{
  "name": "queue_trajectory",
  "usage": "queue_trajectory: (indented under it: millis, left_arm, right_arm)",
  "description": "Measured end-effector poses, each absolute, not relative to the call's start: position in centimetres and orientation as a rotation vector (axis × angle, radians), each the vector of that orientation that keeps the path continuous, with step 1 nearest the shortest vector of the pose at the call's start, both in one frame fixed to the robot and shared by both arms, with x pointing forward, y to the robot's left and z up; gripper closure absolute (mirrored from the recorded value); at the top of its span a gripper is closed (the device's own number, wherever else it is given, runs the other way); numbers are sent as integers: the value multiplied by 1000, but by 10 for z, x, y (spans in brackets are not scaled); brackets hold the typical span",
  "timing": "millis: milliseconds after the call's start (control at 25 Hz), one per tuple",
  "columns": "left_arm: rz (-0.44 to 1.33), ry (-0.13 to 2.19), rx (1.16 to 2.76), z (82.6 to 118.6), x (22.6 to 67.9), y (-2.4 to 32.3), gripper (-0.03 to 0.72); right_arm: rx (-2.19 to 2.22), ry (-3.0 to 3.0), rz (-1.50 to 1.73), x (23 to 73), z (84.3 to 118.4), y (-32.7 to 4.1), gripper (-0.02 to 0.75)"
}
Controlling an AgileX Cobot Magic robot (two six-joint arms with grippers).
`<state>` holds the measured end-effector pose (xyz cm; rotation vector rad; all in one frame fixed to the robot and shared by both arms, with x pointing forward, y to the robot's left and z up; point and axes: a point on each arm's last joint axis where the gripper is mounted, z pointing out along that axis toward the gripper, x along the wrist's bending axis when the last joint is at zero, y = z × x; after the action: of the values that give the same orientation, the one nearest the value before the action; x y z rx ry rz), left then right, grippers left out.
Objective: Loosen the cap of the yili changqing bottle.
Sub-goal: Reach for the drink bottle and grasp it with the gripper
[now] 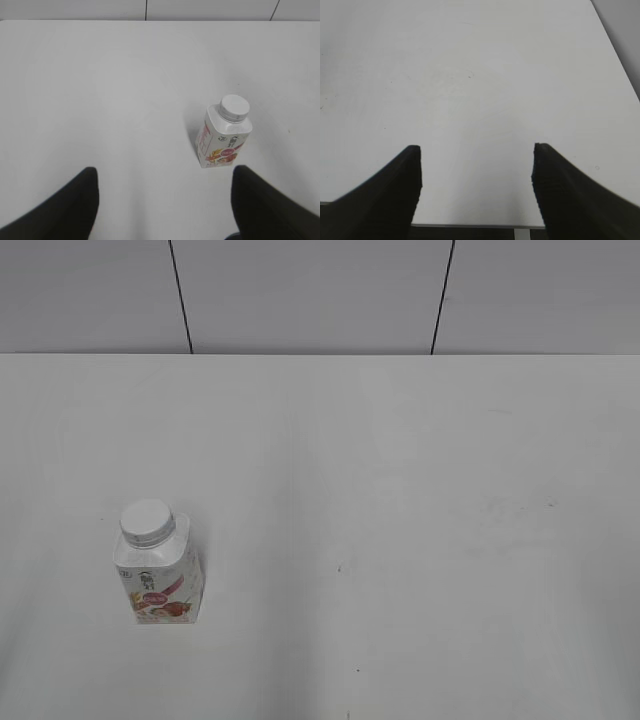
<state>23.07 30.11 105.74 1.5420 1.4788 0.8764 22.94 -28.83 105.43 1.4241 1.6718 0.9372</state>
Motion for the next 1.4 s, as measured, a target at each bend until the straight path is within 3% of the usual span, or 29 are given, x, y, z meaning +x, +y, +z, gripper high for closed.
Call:
queue_trajectory:
  millis: [1400]
  left_arm:
    - [878, 1479, 1542, 1057, 231, 301, 188]
  right_arm:
    - [1424, 1672, 937, 229, 1054, -288, 192]
